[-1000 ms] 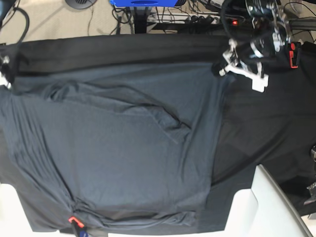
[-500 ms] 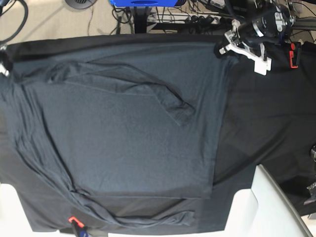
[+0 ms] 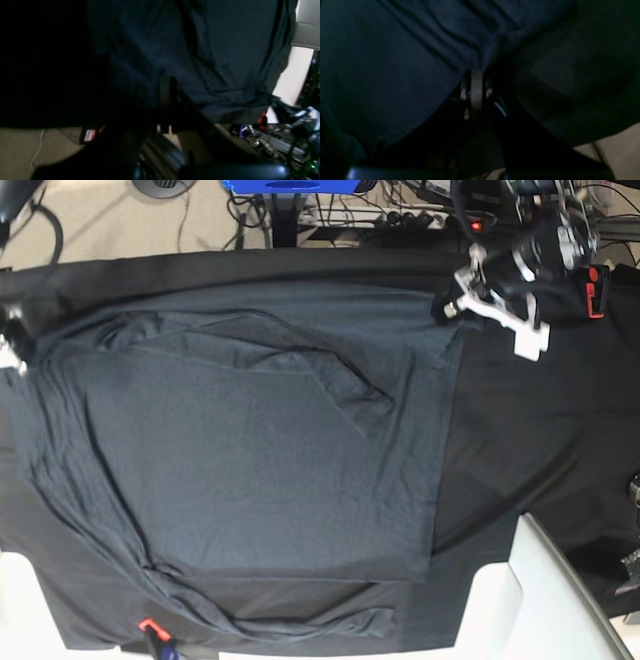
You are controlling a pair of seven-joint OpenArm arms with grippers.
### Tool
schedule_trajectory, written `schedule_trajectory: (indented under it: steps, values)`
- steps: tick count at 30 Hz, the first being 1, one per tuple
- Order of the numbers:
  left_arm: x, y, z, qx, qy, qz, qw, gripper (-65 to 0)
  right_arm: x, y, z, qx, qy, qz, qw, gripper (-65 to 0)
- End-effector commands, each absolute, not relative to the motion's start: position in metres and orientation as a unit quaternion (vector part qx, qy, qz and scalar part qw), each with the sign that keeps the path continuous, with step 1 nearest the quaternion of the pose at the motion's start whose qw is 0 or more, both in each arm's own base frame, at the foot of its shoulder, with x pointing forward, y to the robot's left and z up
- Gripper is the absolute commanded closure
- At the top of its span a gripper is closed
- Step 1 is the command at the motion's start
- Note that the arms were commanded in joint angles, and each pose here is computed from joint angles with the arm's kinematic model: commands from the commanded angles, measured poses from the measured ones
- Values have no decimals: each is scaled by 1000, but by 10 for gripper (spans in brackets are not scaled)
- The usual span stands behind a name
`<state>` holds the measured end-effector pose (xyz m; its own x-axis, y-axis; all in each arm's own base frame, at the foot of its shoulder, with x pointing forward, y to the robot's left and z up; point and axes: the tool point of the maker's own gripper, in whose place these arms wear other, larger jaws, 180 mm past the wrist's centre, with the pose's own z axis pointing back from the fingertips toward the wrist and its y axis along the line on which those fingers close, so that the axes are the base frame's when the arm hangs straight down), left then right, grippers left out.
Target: Fold the T-shirt properly
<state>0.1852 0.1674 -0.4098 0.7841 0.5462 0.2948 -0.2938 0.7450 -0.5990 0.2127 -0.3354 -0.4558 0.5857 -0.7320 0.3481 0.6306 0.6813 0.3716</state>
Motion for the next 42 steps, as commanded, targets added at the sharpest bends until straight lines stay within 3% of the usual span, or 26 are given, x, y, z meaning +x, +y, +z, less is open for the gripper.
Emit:
schedule_trajectory:
  steps: [1, 18, 24, 42]
  values:
    - [193, 168, -405, -278, -243, 227, 901, 0, 222, -342, -448, 103, -255, -380, 883, -5]
    - [249, 166, -413, -313, -250, 247, 882, 0, 271, -355, -450, 117, -240, -376, 887, -5]
    - [264, 173, -421, -275, -248, 235, 898, 0, 285, -358, -462, 107, -239, -373, 890, -5]
    - [279, 176, -418, -277, -258, 240, 894, 0, 304, -357, -460, 109, -251, -370, 888, -5]
